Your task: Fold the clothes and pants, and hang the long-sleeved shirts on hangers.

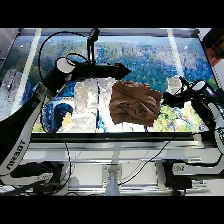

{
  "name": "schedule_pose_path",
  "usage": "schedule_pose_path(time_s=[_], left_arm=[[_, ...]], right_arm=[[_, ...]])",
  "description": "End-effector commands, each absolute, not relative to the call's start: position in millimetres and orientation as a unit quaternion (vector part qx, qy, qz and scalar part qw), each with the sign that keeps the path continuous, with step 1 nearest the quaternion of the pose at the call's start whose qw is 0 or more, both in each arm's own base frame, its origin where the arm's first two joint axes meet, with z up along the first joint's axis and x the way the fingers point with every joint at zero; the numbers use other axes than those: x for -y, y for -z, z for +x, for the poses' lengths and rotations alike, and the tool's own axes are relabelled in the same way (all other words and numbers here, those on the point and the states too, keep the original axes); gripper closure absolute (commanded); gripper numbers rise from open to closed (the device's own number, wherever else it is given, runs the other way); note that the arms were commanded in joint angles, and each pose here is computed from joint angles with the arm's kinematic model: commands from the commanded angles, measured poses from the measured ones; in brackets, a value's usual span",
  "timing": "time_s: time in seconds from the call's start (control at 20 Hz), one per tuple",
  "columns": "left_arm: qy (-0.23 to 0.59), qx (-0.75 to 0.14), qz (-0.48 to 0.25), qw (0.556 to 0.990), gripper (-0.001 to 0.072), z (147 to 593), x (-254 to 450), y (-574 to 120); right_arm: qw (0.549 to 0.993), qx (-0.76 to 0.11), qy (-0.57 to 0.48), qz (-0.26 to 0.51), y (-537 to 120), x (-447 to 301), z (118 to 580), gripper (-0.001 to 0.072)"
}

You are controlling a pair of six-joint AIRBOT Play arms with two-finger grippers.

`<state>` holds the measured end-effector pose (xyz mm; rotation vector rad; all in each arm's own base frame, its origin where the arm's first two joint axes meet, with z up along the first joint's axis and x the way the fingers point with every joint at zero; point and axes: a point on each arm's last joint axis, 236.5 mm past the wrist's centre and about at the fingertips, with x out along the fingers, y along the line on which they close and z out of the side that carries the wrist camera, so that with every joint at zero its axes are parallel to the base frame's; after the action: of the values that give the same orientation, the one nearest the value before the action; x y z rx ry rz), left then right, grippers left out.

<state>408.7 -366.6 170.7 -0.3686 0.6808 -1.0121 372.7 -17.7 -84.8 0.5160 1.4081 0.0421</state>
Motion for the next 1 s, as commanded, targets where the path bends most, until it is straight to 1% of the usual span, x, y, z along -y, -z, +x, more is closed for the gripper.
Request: schedule_pose_path(time_s=[0.0, 0.1, 0.2, 0.25, 0.3, 0.35, 0.45, 0.5, 0.55, 0.6, 0.75, 0.8, 0.95], left_arm=[[0.475, -0.32, -0.171, 0.802, 0.0016, 407.1, 366.8, -170.6], [0.475, -0.319, -0.171, 0.802, 0.0016, 407.3, 366.8, -170.5], [0.474, -0.319, -0.171, 0.802, 0.0016, 407.4, 366.8, -170.5], [0.474, -0.319, -0.171, 0.802, 0.0016, 407.4, 366.8, -170.5], [0.474, -0.319, -0.171, 0.802, 0.0016, 407.4, 366.8, -170.5], [0.474, -0.319, -0.171, 0.802, 0.0016, 407.4, 366.8, -170.5], [0.474, -0.319, -0.171, 0.802, 0.0016, 407.4, 366.8, -170.5], [0.475, -0.319, -0.171, 0.802, 0.0016, 407.4, 366.8, -170.5], [0.475, -0.319, -0.171, 0.802, 0.0016, 407.4, 366.8, -170.5], [0.475, -0.319, -0.171, 0.802, 0.0016, 407.4, 366.8, -170.5], [0.475, -0.319, -0.171, 0.802, 0.0016, 407.4, 366.8, -170.5], [0.474, -0.319, -0.171, 0.802, 0.0016, 407.4, 366.8, -170.5], [0.474, -0.319, -0.171, 0.802, 0.0016, 407.4, 366.8, -170.6]], right_arm=[[0.743, -0.631, -0.008, 0.224, 79.1, 51.4, 373.8, 0.07], [0.738, -0.629, -0.016, 0.243, 69.5, 71.2, 366.2, 0.0701], [0.726, -0.642, -0.062, 0.238, 69.1, 75.7, 344.5, 0.0702], [0.715, -0.646, -0.087, 0.252, 71.0, 69.3, 333.3, 0.0702], [0.708, -0.637, -0.116, 0.282, 73.2, 55.7, 326.6, 0.0703], [0.706, -0.61, -0.149, 0.327, 72.2, 36.0, 328.0, 0.0702], [0.717, -0.522, -0.225, 0.402, 55.5, -3.0, 344.8, 0.0701], [0.726, -0.485, -0.235, 0.427, 50.5, -10.2, 354.5, 0.0669], [0.735, -0.462, -0.214, 0.449, 52.7, -7.3, 365.5, 0.0401], [0.742, -0.456, -0.187, 0.454, 60.0, -0.5, 372.3, 0.0152], [0.745, -0.471, -0.128, 0.456, 78.7, 12.5, 377.3, 0.0083], [0.746, -0.475, -0.121, 0.452, 82.9, 14.0, 376.9, 0.0083], [0.728, -0.493, -0.123, 0.46, 95.1, 2.7, 374.2, 0.0081]])
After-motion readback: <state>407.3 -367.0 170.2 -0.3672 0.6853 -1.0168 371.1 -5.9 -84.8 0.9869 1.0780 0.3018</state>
